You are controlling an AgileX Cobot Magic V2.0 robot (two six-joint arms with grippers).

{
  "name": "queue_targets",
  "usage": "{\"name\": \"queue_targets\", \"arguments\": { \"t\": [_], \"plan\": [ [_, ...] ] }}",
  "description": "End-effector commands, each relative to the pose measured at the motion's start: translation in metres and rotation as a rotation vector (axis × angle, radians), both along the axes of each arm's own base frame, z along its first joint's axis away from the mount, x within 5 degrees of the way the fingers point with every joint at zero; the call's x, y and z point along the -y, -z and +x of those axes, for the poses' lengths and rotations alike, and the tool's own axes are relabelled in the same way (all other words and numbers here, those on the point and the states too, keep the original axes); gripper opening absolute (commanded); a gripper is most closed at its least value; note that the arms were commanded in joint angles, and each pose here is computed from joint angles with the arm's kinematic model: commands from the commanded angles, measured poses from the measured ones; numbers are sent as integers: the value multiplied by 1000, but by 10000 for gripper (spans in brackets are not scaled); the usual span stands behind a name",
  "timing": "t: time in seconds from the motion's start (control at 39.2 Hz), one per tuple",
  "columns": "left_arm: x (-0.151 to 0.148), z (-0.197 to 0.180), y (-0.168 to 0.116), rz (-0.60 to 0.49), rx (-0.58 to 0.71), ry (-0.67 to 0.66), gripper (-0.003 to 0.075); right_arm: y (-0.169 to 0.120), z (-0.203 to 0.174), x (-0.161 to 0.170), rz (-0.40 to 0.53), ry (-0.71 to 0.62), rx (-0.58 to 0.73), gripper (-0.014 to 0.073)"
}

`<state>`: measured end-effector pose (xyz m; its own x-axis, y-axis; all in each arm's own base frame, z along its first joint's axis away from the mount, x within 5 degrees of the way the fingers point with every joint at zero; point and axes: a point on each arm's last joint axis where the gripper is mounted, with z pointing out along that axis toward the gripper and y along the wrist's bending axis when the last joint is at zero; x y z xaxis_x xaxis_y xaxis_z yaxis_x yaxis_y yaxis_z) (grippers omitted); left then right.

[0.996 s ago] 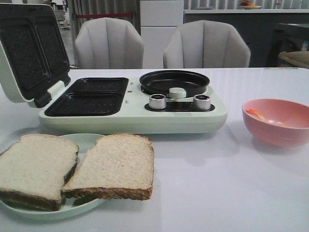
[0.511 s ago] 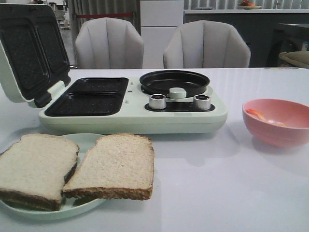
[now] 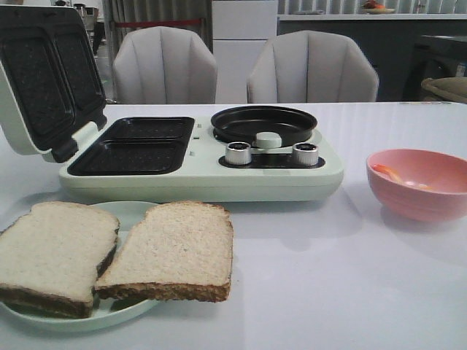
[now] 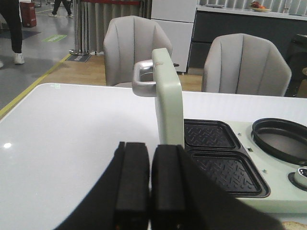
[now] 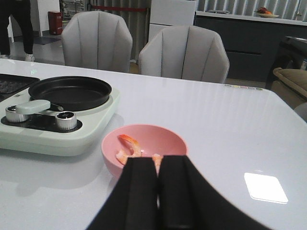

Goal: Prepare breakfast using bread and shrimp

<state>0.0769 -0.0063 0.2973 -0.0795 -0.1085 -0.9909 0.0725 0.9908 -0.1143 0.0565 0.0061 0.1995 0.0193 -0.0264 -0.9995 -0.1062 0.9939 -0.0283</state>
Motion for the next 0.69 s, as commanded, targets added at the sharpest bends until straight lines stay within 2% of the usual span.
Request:
{"name": "queue_targets", "arguments": {
  "t": [0.0,0.1,0.18,0.28,0.36,0.43,0.59,0.66],
  "plan": [
    [0,1,-15,1,88,1,122,-15,-3,1,-1,5,127,165],
    [0,1,-14,21,82,-2,132,-15,-3,1,-1,5,127,165],
    [0,1,-14,48,84,-4,189,-15,-3,1,-1,5,127,165],
    [-1,1,-14,81,87,-8,329,-15,-3,1,-1,5,127,165],
    [-1,1,-14,83,79,-9,475,-15,-3,1,-1,5,127,165],
    [-1,2,-12,84,62,-9,566,-15,-3,1,-1,5,127,165],
    [-1,2,-11,93,53,-4,587,-15,-3,1,-1,5,127,165],
    [1,1,-10,137,47,21,586,-15,-3,1,-1,5,127,165]
  ]
}}
